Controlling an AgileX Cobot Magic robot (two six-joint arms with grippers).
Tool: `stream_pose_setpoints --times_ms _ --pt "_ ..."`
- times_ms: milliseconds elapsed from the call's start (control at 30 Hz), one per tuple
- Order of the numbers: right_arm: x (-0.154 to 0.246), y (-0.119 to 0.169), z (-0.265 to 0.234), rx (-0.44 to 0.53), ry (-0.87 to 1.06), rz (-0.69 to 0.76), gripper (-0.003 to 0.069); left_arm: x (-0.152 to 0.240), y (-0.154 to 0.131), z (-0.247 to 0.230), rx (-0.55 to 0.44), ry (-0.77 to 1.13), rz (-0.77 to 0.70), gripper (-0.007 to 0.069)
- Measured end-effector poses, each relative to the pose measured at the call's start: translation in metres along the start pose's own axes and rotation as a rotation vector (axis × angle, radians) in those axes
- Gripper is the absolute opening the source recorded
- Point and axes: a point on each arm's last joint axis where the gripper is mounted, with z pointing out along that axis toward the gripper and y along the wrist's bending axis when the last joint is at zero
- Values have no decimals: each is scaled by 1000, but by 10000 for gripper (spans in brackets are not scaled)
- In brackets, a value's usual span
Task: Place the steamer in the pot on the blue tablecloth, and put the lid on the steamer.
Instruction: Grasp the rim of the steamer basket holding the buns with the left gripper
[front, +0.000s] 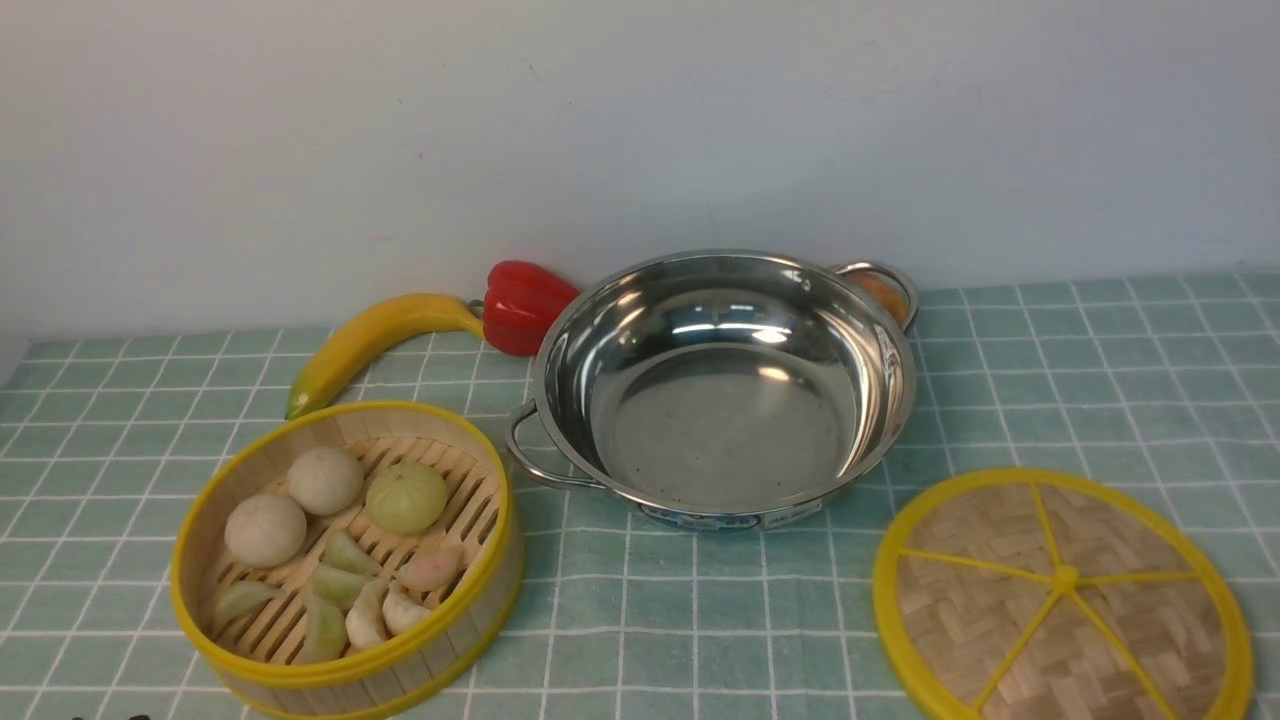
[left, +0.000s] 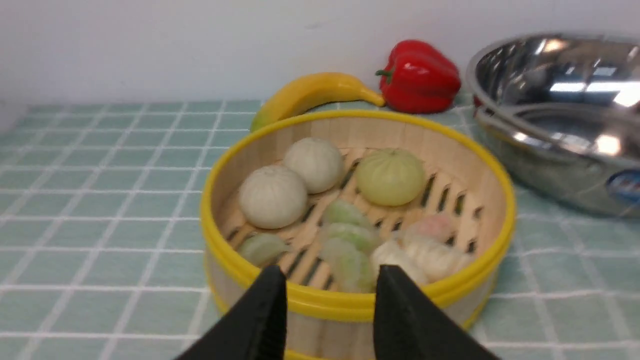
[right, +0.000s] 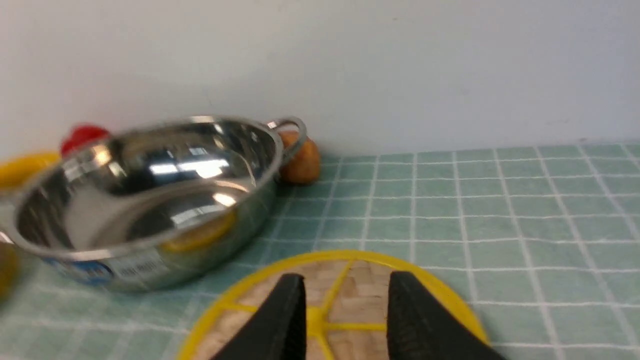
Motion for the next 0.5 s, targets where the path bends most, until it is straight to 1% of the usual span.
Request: stream_pose_setpoints --times_ms 33,67,100,133,167,200,233,267,367,500 --pt "-1 1 0 -17 -10 89 249 -1 -2 0 24 -5 -97 243" --pt "-2 2 0 -25 -15 185 249 -2 -5 0 57 -14 -224 243" --pt "-2 3 0 -34 -17 260 249 -2 -6 0 71 -16 -277 243" --pt "-2 3 0 -35 -17 280 249 -3 -7 0 81 -18 -313 243" --pt "-2 4 0 -48 -17 385 249 -5 -10 -1 120 -24 -448 243" --pt "-2 4 0 -53 -17 427 249 -6 -12 -1 149 -28 -540 243" --pt "-2 4 0 -53 -17 434 249 -6 -12 -1 149 -28 -540 243" --pt "-3 5 0 -57 -18 466 249 -8 -14 -2 183 -34 -643 243" --pt "-4 5 0 -65 -35 498 249 -11 -17 -2 226 -46 -777 243" --pt "-7 5 0 -73 -62 512 249 -13 -17 -3 236 -62 -832 243"
